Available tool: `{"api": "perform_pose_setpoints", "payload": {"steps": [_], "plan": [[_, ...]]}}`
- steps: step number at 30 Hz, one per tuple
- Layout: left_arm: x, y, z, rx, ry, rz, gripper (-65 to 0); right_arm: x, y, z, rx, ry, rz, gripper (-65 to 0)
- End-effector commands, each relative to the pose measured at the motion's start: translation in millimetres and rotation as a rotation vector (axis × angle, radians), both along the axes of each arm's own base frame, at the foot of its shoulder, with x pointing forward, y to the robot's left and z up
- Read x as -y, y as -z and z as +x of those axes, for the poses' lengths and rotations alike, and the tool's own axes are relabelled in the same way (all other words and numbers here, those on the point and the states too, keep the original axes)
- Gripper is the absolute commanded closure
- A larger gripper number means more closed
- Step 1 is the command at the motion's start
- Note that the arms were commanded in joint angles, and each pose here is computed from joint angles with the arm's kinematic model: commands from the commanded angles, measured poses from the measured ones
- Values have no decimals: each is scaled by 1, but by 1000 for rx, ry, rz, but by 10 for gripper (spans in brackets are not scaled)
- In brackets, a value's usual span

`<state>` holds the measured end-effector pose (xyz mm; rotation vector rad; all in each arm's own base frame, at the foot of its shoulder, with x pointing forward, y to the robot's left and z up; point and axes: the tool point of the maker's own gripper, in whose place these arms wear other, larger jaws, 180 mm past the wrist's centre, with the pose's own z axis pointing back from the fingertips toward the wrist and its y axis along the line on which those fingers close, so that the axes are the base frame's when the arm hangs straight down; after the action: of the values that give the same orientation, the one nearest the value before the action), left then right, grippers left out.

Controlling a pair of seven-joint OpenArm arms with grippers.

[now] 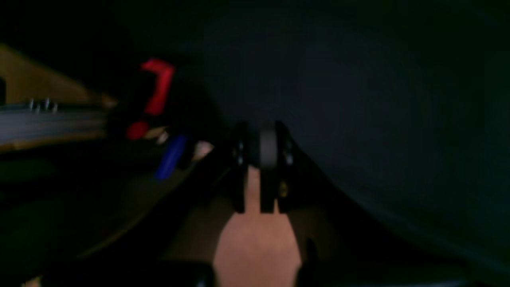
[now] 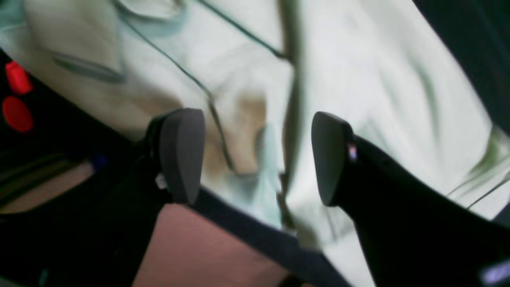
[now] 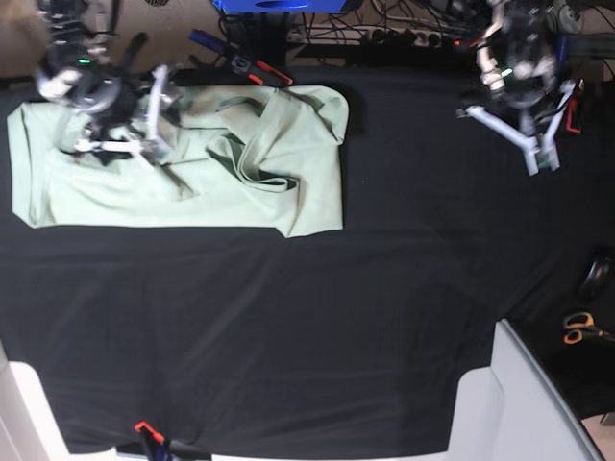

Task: Fold the T-shirt properly
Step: 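Release the fold and raise the left gripper back to its rest spot, then move the right gripper onto the folded shirt and grasp the fold edge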

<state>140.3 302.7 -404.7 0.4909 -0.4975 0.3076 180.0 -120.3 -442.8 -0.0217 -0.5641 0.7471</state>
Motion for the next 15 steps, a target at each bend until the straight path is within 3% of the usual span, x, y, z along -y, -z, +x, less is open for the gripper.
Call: {"api": "perform_pose_setpoints", "payload": {"steps": [1, 4, 8, 11, 15], "plan": [[-10, -4, -1, 35, -15, 5, -52, -7, -10, 11, 50, -15, -11, -395], [-24, 7, -17, 61, -69, -53, -52, -12, -14, 25, 94, -38, -124, -395], [-33, 26, -29, 65, -69, -118, -52, -28, -29, 43, 185, -65, -194, -396], [-29, 33, -31, 65, -71, -137, -52, -55, -39, 43, 221, -146, -197, -398], [-29, 33, -31, 69, -77, -139, -52, -87, -41, 30, 195, -219, -189, -395]]}}
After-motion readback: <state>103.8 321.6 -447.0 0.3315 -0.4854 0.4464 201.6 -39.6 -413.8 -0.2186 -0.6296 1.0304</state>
